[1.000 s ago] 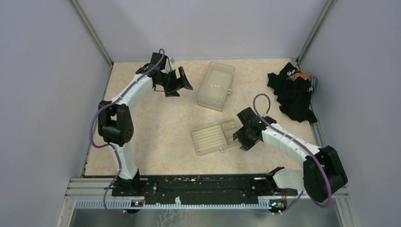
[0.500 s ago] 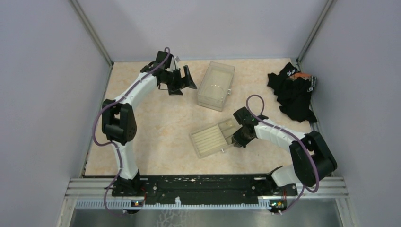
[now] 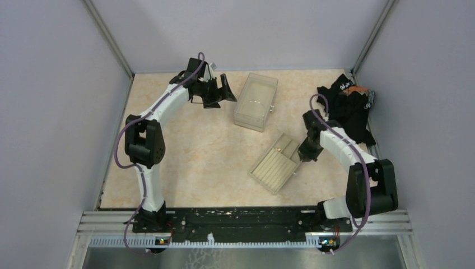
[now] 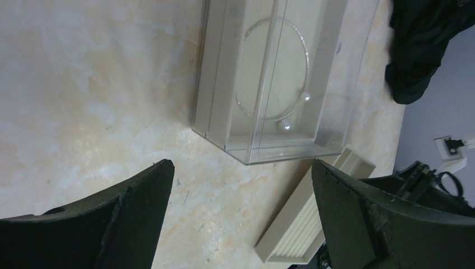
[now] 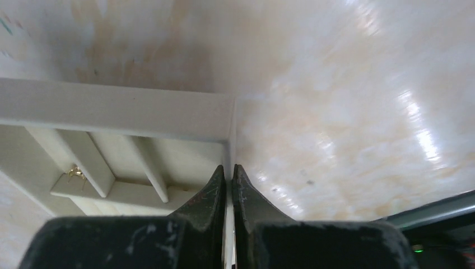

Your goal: Organize the mixed jewelry

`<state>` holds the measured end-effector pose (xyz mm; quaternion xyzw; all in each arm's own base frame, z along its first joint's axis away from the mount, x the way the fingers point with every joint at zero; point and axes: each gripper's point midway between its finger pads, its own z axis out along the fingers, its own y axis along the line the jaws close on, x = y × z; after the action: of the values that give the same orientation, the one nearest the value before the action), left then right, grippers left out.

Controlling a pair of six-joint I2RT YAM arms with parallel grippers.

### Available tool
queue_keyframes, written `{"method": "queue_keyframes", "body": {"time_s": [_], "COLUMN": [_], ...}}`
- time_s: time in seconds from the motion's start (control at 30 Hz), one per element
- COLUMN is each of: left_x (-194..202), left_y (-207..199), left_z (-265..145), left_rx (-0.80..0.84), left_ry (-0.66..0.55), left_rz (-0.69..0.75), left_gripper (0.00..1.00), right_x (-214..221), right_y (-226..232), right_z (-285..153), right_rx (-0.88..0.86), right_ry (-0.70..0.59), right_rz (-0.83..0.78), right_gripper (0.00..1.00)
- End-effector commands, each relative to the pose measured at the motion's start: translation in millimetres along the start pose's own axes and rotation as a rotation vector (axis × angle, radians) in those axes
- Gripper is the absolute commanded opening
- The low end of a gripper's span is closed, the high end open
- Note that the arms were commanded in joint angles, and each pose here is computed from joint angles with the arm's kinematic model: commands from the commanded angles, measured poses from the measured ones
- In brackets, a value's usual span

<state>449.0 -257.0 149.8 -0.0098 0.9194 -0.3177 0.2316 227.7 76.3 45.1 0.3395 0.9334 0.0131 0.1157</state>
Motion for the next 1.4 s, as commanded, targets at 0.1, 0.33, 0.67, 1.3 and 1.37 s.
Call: {"method": "queue_keyframes", "body": {"time_s": [0.1,0.33,0.67,1.3,1.37], "left_x": [-29.2,-52.6,-42.0,-18.8,-16.5], "left_y": [-29.3,-27.8,-27.9,-17.6,-15.9], "left_z": [10.7,28.4,43.8,62.5,63.7], "left_rx": [0.101,0.091,0.113,0.169,0.169], "left_ry": [-0.057,-0.102,-0.059,-0.008,0.000], "left_rz": [0.102,0.176,0.223,0.277,0.277], "left_gripper": [0.99,0.99,0.99,0.99,0.99], "right_x": [-78.7,-137.4,-221.3,-255.2,-251.1], "right_y": [-19.0,10.6,65.4,121.4,118.1], "right_z": [-37.3,-28.2,-28.3,-17.4,-14.7], "right_rx": [0.023,-0.015,-0.052,-0.186,-0.176], "right_ry": [-0.034,-0.018,-0.085,-0.022,-0.006], "right_rz": [-0.252,-0.277,-0.250,-0.240,-0.247], "right_gripper": [0.00,0.00,0.00,0.00,0.00]}}
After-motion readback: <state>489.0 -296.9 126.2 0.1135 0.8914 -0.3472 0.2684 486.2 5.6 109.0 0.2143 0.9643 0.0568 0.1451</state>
